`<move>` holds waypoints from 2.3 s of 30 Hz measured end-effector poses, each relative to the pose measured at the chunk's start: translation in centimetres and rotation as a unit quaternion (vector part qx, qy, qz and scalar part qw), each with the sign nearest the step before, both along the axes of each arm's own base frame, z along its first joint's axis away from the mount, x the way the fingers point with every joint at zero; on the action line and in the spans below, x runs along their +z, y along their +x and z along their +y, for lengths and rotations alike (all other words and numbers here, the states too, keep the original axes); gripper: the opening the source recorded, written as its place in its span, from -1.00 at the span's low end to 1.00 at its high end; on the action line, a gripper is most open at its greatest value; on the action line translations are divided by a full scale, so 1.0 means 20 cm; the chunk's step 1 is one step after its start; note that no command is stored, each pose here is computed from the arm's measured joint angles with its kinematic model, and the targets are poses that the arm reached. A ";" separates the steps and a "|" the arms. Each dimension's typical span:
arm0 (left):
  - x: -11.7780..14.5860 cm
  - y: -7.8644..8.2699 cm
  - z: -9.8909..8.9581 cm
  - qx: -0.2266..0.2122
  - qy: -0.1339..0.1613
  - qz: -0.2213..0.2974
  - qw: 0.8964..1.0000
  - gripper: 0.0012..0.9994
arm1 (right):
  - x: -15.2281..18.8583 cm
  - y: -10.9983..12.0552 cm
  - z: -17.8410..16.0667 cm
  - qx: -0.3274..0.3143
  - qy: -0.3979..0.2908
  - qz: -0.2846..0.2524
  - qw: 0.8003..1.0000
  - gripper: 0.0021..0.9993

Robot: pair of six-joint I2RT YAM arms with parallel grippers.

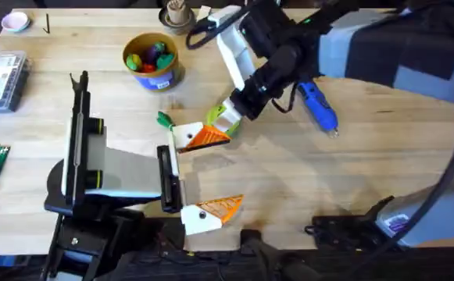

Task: Pick up the gripper from the table and insert it into the empty holder that is missing its gripper. Then pick up a screw, insert it into the mounting hole, and use the screwdriver to tighten it. Finally, clean up the table by picking up the vegetable and placing it into the bucket.

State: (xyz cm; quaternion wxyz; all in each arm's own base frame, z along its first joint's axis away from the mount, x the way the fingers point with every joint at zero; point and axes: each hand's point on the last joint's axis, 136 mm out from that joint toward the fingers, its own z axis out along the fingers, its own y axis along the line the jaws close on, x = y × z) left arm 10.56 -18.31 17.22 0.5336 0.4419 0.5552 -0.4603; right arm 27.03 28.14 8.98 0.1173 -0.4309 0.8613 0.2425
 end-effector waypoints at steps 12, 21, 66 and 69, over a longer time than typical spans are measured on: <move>0.00 0.00 0.00 0.000 0.000 0.000 1.000 0.99 | -0.12 0.01 0.06 0.018 -0.047 -0.042 0.998 0.39; 0.00 0.00 0.00 0.000 0.000 0.000 1.000 0.99 | -0.16 0.04 0.07 0.016 -0.052 -0.047 0.997 0.24; 0.00 0.00 0.00 0.000 0.000 0.000 1.000 0.99 | -0.20 -0.03 0.08 0.033 -0.068 -0.035 0.997 -0.53; 0.00 0.00 0.00 0.000 0.000 0.000 1.000 0.99 | -0.20 -0.03 0.08 0.032 -0.070 -0.037 0.996 -0.63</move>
